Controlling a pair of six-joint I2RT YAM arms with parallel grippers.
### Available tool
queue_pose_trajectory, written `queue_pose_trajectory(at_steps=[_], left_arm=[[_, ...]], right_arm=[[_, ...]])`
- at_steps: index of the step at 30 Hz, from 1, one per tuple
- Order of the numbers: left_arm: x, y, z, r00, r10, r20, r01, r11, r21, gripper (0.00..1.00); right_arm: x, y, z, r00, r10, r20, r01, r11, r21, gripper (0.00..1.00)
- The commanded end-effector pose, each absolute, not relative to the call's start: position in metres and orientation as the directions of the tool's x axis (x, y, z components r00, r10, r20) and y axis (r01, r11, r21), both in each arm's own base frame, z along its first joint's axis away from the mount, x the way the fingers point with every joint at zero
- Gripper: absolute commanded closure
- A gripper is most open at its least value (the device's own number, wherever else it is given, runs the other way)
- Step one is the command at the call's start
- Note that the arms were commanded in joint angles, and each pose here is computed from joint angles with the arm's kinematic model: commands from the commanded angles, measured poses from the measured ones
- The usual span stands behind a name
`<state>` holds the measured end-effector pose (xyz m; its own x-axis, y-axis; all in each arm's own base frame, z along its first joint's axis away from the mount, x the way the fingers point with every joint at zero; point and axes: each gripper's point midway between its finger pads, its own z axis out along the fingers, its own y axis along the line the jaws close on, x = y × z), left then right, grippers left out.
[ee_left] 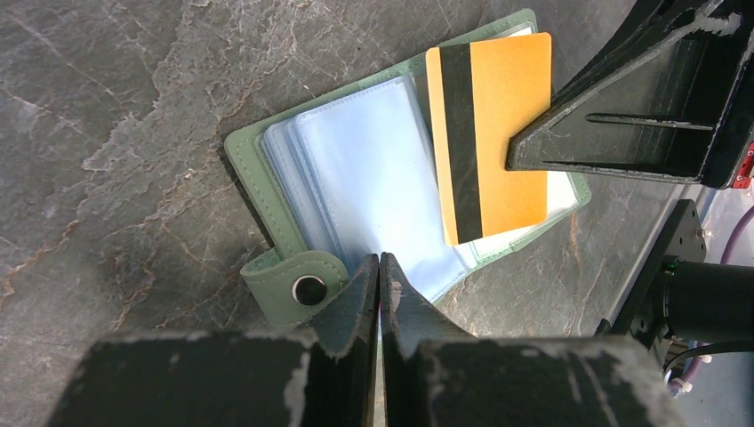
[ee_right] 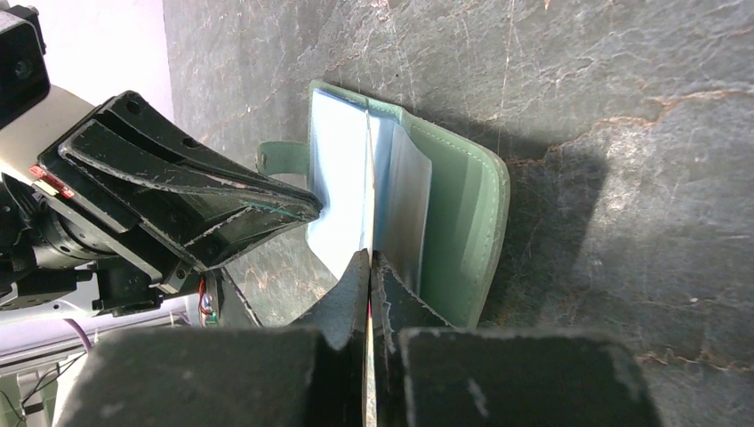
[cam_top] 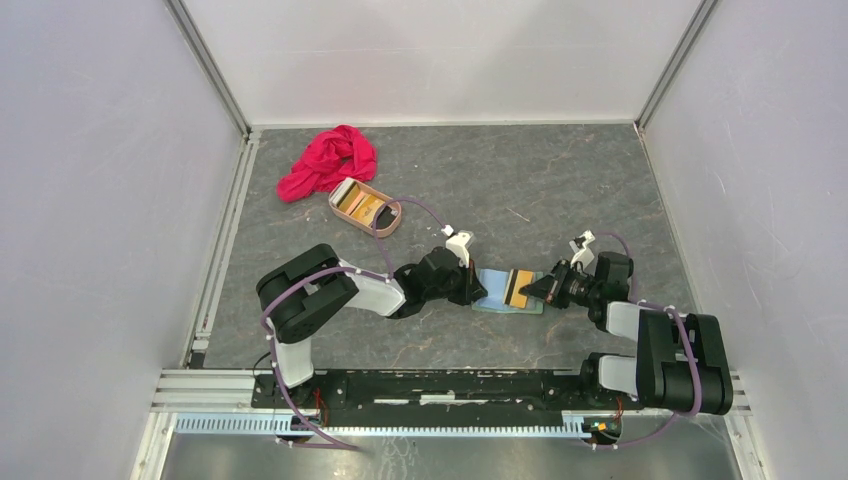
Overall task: Put the credit cards into the card holder
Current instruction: Insert the credit card into the card holder.
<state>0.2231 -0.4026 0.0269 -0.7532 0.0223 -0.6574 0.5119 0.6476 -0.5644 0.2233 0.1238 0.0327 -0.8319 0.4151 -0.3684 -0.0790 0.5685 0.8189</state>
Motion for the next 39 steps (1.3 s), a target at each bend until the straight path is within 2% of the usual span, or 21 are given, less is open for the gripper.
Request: queue_pose_trajectory(at_steps=[1,39], left_arm=[[0.217,-0.390,-0.001,-0.773,0.058,-0.632,0.485,0.697,-0.528,0.92],[0.210,-0.405,0.006,-0.791,0.040,-0.611,0.495,0.629,-0.600,0.91]], right_arm=[[0.222,0.123,0.028,-0.826,0.409,-0.389,-0.091,0.584,0.807,1.00],[0.211,0.132,0.017,-0.855,0.394,-0.338,-0.060,0.572,0.818,1.00]])
